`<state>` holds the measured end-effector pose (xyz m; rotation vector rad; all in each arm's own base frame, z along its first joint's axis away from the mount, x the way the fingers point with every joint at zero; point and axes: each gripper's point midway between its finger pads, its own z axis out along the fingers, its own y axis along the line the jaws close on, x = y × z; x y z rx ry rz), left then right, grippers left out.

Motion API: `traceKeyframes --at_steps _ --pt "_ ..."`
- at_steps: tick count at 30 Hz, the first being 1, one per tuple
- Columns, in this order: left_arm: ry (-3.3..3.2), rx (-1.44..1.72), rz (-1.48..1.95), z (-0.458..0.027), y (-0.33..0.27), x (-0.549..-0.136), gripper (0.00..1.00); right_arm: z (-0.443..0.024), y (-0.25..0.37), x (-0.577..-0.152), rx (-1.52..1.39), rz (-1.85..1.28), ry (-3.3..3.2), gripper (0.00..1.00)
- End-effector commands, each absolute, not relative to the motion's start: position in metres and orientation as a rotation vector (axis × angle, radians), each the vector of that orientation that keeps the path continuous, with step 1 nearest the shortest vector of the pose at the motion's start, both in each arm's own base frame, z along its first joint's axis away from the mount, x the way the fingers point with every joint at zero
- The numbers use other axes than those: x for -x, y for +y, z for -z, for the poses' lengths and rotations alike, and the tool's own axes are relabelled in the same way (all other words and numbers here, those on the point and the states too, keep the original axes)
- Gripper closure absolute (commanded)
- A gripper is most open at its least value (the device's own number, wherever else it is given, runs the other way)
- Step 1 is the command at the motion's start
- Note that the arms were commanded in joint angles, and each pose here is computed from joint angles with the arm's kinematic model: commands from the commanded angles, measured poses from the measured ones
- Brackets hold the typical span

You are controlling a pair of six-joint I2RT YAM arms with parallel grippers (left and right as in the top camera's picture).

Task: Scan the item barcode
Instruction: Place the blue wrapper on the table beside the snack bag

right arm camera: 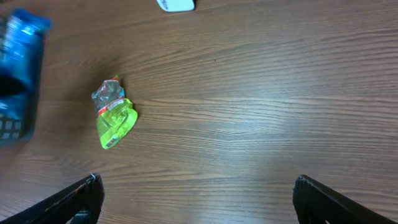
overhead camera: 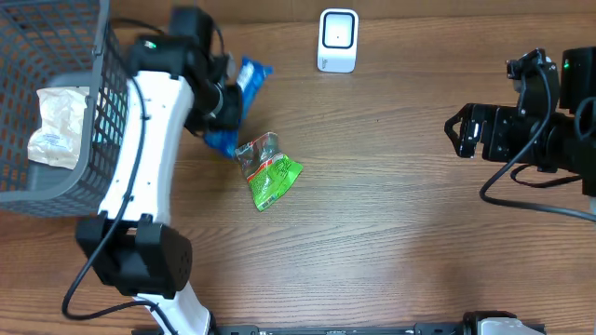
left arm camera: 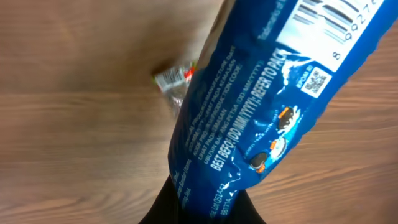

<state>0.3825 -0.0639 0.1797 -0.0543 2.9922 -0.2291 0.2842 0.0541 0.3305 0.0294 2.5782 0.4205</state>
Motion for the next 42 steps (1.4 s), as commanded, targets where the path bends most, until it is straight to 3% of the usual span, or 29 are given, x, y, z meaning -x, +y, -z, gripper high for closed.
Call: traceKeyframes --at_steps 1,8,15,18,19,23,29,33,37,42 --pt "3.044 0.178 0.184 -0.14 -0.059 -0.374 0.96 -0.327 0.053 -0.287 -0.033 -0.41 2.59 0.02" --pt "3.085 0.341 0.18 -0.069 -0.057 -0.357 0.96 -0.319 0.053 -0.292 -0.039 -0.412 2.623 0.02" --pt "3.112 0.374 0.169 -0.054 -0.056 -0.347 0.96 -0.315 0.054 -0.295 -0.042 -0.414 2.637 0.02" --pt "3.12 0.318 0.211 -0.056 -0.06 -0.346 0.62 -0.315 0.054 -0.295 -0.042 -0.414 2.636 0.02" --pt "3.121 0.311 0.225 -0.057 -0.062 -0.346 0.55 -0.315 0.054 -0.295 -0.042 -0.414 2.637 0.02" --pt "3.114 0.268 0.284 -0.072 -0.069 -0.351 0.45 -0.315 0.054 -0.295 -0.041 -0.413 2.636 0.02" --pt "3.001 0.17 0.301 -0.138 -0.071 -0.378 0.51 -0.315 0.054 -0.295 -0.041 -0.413 2.636 0.02" --pt "2.804 0.097 0.225 -0.219 -0.06 -0.404 0.5 -0.315 0.054 -0.295 -0.041 -0.413 2.636 0.02" --pt "2.571 0.207 0.045 -0.307 -0.009 -0.42 0.36 -0.316 0.054 -0.296 -0.04 -0.412 2.632 0.01" --pt "2.336 0.339 -0.067 -0.388 0.072 -0.413 0.26 -0.316 0.054 -0.296 -0.039 -0.413 2.63 0.01"
